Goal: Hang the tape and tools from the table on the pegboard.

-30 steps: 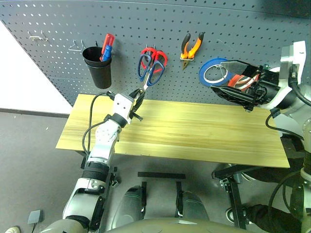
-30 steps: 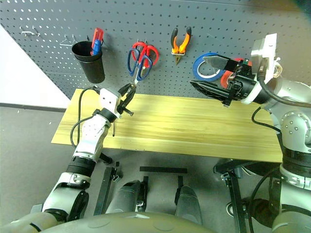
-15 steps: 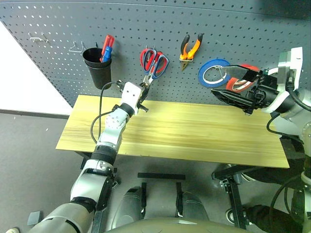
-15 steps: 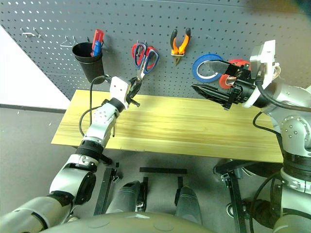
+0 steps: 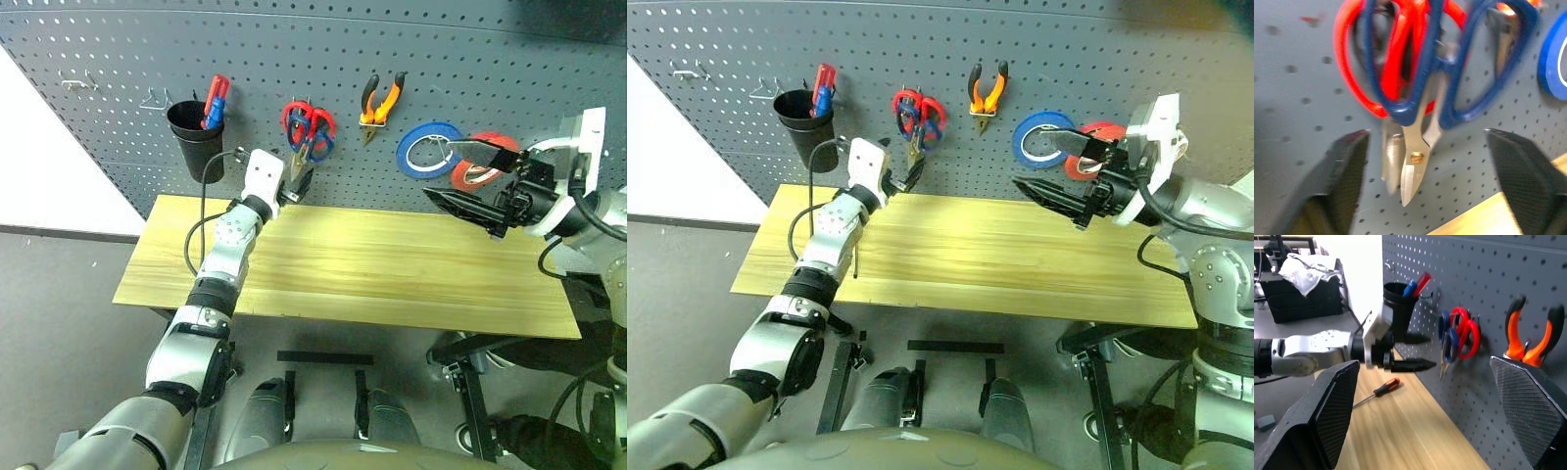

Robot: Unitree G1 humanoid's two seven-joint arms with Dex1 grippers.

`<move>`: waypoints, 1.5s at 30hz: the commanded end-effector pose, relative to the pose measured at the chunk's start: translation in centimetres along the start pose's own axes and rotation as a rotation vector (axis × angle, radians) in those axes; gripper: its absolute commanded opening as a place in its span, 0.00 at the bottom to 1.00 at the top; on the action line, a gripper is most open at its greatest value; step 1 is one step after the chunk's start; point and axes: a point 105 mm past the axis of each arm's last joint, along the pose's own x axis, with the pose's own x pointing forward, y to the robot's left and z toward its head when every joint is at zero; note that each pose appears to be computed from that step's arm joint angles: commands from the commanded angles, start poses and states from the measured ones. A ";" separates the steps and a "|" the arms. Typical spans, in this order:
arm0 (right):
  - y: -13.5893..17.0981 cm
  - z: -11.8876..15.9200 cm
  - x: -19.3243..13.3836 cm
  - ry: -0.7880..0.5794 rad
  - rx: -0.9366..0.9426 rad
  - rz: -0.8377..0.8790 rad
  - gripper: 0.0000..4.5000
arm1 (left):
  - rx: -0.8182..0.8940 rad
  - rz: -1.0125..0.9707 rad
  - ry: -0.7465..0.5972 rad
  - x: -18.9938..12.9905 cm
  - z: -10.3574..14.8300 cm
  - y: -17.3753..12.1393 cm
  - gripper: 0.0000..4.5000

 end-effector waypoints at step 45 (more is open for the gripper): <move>0.9 -10.7 9.8 0.337 0.080 0.126 1.00 | -0.256 0.401 0.811 -2.6 -9.3 5.0 0.99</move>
